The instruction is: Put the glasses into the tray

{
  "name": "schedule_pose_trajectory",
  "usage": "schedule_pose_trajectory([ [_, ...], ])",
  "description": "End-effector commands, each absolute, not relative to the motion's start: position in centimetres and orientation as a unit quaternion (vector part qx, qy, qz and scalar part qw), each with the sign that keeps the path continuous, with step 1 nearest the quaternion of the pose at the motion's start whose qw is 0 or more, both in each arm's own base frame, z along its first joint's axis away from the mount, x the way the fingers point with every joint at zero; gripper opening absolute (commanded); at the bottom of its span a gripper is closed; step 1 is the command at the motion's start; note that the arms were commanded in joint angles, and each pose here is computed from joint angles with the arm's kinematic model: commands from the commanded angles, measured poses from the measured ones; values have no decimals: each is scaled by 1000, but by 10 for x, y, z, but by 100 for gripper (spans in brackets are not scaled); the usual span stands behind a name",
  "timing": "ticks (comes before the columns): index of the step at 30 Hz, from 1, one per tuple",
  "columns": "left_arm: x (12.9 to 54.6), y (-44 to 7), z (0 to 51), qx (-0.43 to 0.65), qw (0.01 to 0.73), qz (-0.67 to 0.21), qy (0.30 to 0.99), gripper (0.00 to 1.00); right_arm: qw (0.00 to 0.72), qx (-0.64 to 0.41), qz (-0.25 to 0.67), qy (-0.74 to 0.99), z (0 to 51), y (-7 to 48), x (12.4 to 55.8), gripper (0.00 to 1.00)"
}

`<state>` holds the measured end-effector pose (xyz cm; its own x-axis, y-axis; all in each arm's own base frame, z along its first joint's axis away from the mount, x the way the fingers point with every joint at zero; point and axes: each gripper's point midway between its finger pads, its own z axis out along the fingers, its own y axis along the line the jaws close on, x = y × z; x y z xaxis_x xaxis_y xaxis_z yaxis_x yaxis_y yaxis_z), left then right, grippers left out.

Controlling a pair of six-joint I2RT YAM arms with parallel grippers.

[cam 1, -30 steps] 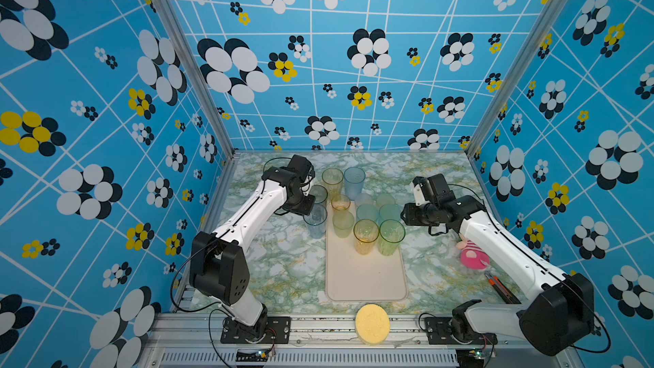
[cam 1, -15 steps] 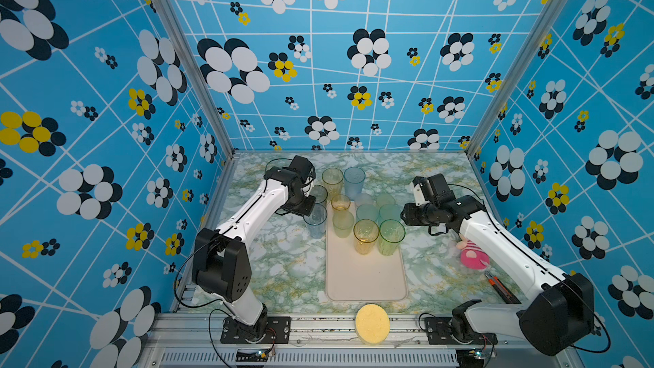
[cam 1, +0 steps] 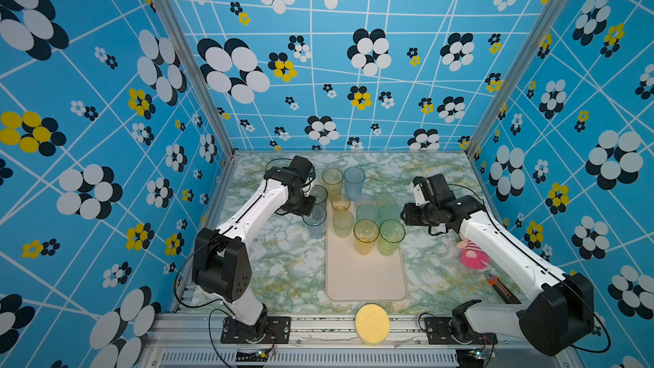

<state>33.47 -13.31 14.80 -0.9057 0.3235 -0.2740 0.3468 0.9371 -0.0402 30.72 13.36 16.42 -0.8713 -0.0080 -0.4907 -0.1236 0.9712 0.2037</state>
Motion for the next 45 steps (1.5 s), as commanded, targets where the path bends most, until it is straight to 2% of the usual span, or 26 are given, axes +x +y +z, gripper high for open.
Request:
schedule_pose_trajectory([
  [1,326,-126,146,167,111,-35,979,6,249,-36,120,960,160,136,306,45],
  [22,291,-133,202,203,142,-18,969,6,255,-36,126,958,165,137,305,45],
  [34,255,-167,203,244,131,-59,959,5,258,-35,131,957,168,138,303,45],
  [45,253,-204,190,279,121,-72,950,5,258,-33,128,957,167,136,300,45],
])
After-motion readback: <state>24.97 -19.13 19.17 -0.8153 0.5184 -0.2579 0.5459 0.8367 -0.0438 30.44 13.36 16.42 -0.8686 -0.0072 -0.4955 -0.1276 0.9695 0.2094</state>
